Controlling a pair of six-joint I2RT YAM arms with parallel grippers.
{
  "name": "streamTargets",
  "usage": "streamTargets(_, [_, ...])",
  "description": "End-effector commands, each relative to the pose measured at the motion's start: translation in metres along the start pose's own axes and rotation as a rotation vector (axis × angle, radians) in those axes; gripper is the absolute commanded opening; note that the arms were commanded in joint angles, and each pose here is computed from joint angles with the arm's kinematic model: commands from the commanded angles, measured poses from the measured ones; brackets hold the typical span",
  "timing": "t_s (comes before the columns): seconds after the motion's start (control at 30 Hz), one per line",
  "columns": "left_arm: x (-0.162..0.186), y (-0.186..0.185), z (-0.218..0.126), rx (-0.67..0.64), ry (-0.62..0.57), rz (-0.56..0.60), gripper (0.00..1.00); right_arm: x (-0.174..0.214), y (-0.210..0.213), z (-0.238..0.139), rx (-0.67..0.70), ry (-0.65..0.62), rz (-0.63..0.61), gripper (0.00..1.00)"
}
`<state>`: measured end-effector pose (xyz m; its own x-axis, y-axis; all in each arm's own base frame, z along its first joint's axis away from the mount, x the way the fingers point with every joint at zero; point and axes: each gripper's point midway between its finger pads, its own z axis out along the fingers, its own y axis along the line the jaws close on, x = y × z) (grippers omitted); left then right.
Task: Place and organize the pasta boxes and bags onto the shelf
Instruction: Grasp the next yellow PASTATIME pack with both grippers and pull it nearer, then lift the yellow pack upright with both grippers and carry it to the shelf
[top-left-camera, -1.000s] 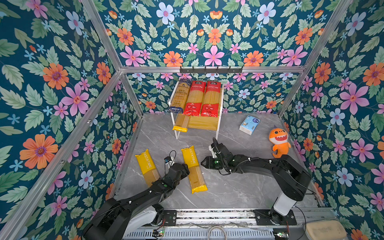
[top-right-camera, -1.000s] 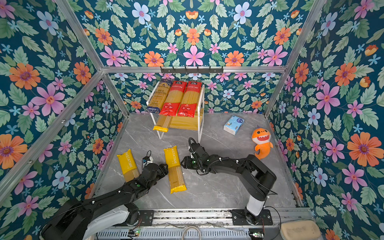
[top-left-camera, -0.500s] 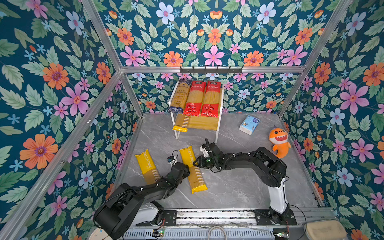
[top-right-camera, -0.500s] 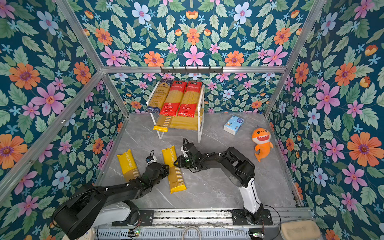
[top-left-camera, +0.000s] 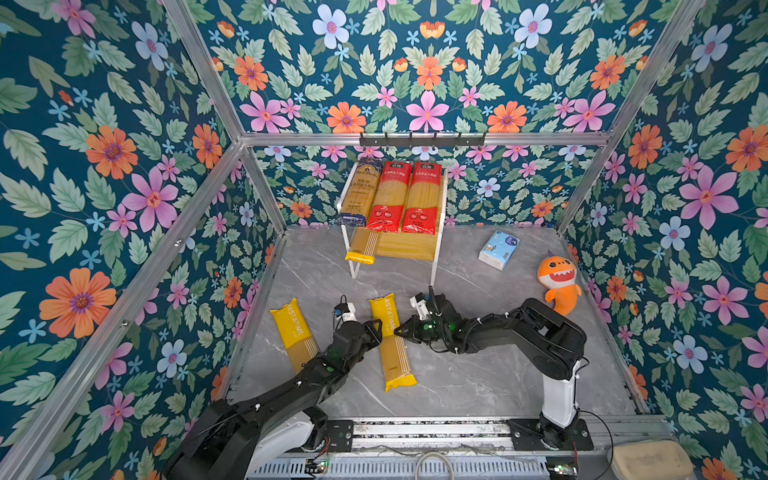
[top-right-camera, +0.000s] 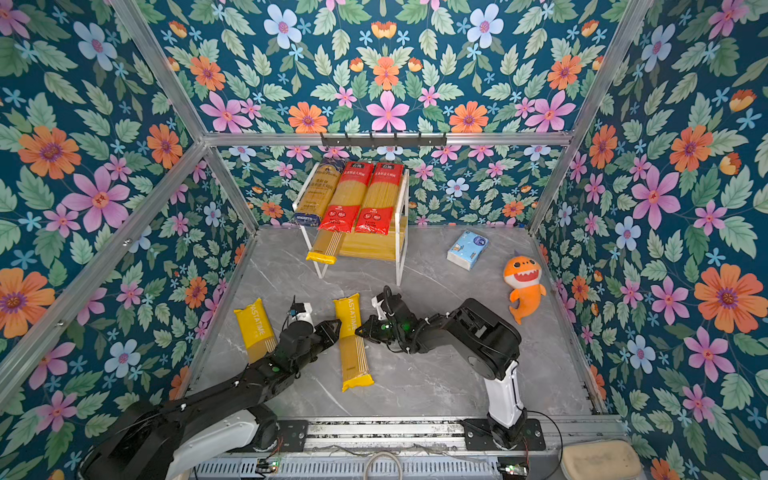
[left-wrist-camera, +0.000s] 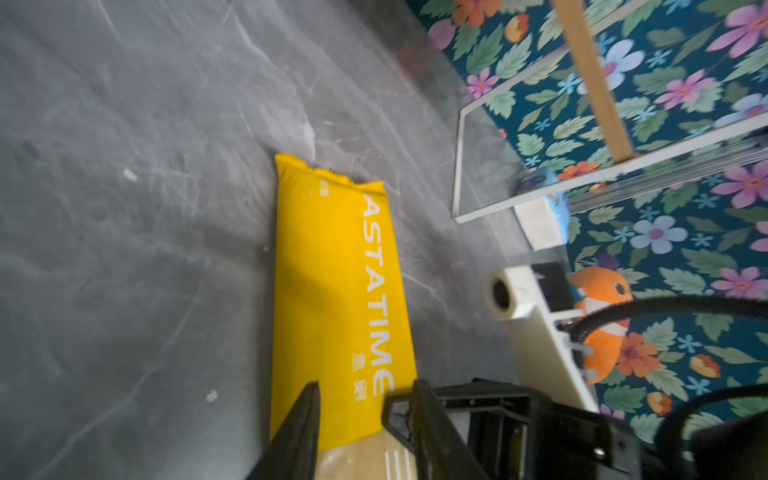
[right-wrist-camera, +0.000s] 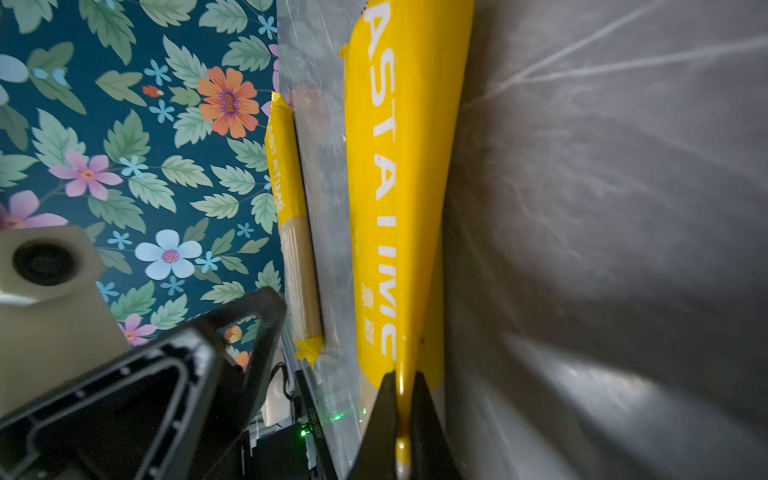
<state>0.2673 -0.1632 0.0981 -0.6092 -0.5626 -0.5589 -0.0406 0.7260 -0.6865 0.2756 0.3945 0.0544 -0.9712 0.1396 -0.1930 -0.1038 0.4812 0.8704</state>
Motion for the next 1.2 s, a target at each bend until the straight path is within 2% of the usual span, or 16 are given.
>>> streamTargets(0.0, [-0.001,0.005,-0.007,-0.036,0.019,0.032,0.43,-0.021,0.046,-0.016,-0.169,-0.103,-0.022,0.01])
streamTargets(0.3, [-0.033,-0.004,-0.035,-0.039,-0.058,-0.003,0.60,-0.033,0.093,-0.050,-0.256,-0.180,-0.096,0.00])
streamTargets(0.47, [-0.052,-0.011,-0.055,0.039,-0.155,-0.080,0.69,-0.044,0.123,-0.069,-0.308,-0.217,-0.129,0.00])
streamTargets(0.6, [-0.061,-0.020,-0.065,0.099,-0.199,-0.102,0.80,-0.058,0.157,-0.094,-0.366,-0.298,-0.176,0.00])
streamTargets(0.8, [-0.070,-0.031,-0.082,0.254,-0.275,-0.227,0.90,-0.089,0.189,-0.116,-0.425,-0.430,-0.205,0.00])
streamTargets(0.93, [-0.072,-0.037,-0.087,0.378,-0.311,-0.331,0.97,-0.116,0.204,-0.128,-0.469,-0.565,-0.217,0.00])
streamTargets(1.03, [-0.069,-0.044,-0.085,0.461,-0.295,-0.389,0.99,-0.131,0.211,-0.130,-0.510,-0.640,-0.210,0.00])
streamTargets(1.17, [-0.071,-0.059,-0.085,0.527,-0.290,-0.403,0.99,-0.148,0.210,-0.125,-0.538,-0.708,-0.185,0.00])
